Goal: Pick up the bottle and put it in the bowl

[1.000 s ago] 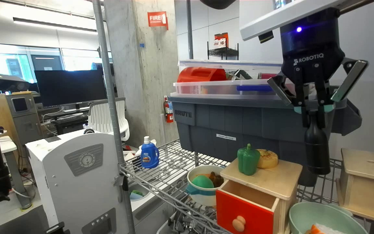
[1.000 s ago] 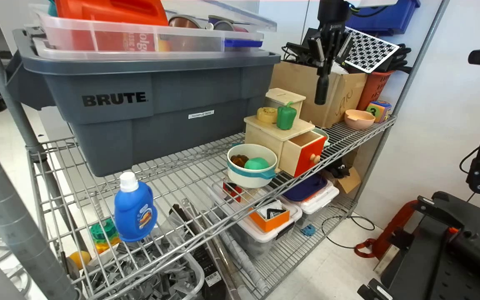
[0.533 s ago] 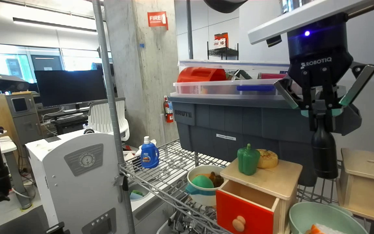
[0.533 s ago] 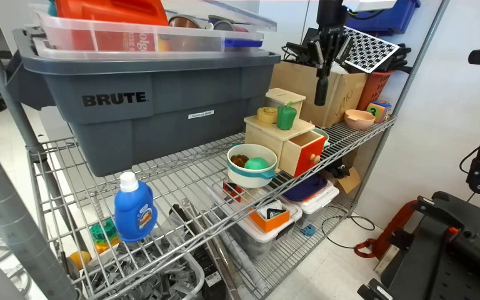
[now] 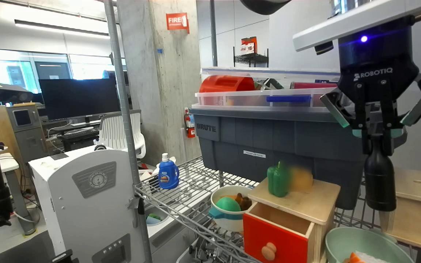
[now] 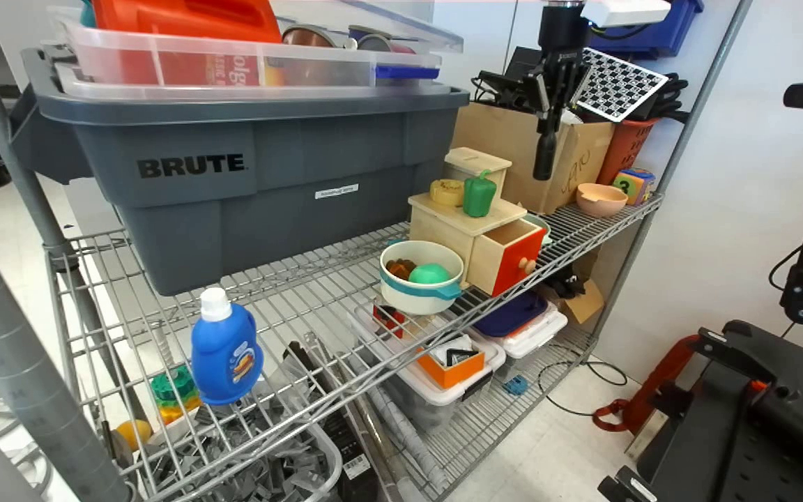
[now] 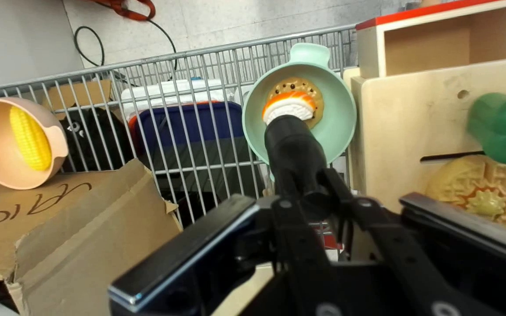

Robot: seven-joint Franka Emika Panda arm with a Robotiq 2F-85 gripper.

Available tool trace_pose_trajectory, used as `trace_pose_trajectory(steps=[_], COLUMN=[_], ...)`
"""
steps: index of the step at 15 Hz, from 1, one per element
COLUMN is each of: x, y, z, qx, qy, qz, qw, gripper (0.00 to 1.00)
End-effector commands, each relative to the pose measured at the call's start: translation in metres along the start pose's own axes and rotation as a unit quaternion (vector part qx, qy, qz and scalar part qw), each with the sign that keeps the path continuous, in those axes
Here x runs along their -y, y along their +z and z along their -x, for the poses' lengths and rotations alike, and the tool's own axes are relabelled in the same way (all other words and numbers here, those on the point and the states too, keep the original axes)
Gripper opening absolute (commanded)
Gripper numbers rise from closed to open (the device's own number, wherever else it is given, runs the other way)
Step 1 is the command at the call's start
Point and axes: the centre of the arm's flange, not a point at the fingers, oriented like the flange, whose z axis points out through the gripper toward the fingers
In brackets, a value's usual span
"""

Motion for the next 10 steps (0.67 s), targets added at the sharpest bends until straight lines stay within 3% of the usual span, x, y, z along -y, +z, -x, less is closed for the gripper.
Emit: trace_pose_trajectory(steps=[1, 10], x=[-0.0023, 0.0050], y=[-0.0032, 0.0032], z=[-0.0114, -0.0212], qx=[0.001, -0.003], qy=[-0.008, -0.042], qz=[-0.010, -0.046], qw=[0.9999, 0.9980], gripper=[0.05, 0.05])
